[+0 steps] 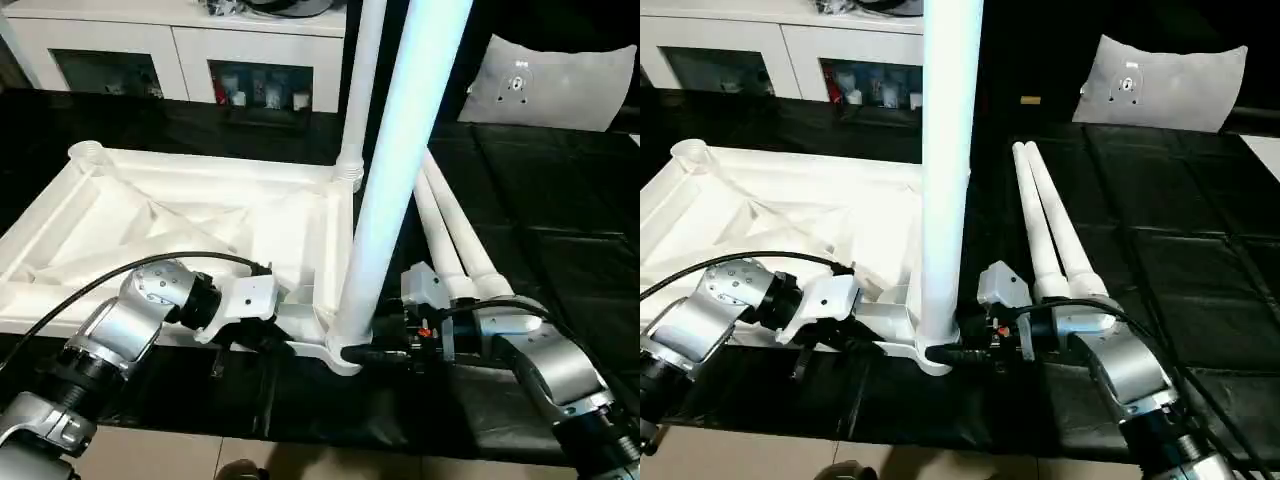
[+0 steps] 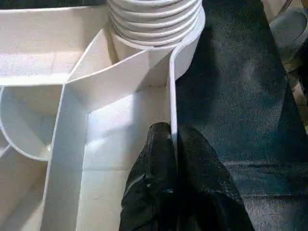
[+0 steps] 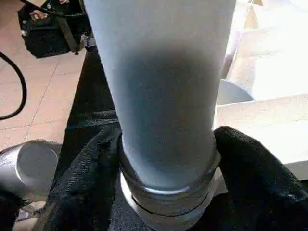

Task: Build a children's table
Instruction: Rotate leg to tighten

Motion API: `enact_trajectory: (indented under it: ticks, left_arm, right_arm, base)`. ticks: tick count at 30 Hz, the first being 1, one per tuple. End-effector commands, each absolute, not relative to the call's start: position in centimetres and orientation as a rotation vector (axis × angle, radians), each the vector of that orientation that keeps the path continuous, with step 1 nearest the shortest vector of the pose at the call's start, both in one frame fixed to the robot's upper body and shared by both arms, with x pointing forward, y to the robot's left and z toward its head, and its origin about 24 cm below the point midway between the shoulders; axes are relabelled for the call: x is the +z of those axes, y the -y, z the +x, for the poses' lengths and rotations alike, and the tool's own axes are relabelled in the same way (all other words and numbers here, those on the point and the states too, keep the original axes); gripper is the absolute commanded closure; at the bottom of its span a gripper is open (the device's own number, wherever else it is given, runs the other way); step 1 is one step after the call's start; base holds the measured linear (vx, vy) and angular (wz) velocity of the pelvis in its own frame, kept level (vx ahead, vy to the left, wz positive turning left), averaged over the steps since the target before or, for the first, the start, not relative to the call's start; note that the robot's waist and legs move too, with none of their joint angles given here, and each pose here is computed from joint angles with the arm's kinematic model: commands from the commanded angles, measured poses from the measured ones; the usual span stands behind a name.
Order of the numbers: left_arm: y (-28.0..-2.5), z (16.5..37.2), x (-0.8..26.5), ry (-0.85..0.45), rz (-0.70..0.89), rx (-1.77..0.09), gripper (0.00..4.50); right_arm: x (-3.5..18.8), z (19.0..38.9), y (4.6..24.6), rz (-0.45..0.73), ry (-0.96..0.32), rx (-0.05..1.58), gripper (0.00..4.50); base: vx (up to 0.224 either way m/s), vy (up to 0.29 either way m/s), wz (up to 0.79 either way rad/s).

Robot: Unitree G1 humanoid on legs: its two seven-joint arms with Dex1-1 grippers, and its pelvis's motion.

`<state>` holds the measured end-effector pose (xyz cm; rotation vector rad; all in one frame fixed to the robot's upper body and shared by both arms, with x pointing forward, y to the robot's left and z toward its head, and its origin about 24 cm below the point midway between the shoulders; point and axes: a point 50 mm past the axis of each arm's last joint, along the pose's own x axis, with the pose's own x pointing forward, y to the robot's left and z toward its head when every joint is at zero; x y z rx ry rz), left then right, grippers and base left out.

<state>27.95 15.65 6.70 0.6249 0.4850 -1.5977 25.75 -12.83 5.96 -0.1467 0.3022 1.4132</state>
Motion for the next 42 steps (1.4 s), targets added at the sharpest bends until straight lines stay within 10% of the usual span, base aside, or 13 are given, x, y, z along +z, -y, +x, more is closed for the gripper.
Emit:
enact_trajectory:
  ticks: [1, 14, 31, 42]
  left_arm:
    - [-14.8, 27.9, 7.4, -0.444, 0.680, -1.668, 4.50]
    - [-14.4, 27.4, 7.2, -0.373, 0.483, -1.467, 4.50]
    - [-7.4, 27.9, 8.2, -0.299, 0.289, -0.830, 4.50]
    - [-7.4, 27.3, 8.3, -0.322, 0.310, -0.820, 4.50]
  right_arm:
    - [6.3, 26.1, 12.9, -0.159, -0.291, 1.409, 1.72]
    - [4.9, 24.5, 11.9, -0.068, -0.307, 1.329, 1.81]
    - [1.9, 28.4, 5.5, 0.163, -0.375, 0.561, 1.83]
    - [3.2, 29.4, 7.3, 0.202, -0.242, 0.475, 1.07]
  base:
    - [0.000, 0.000, 0.00]
    - [0.000, 0.000, 0.00]
    - [0.000, 0.000, 0.00]
    - [0.000, 0.000, 0.00]
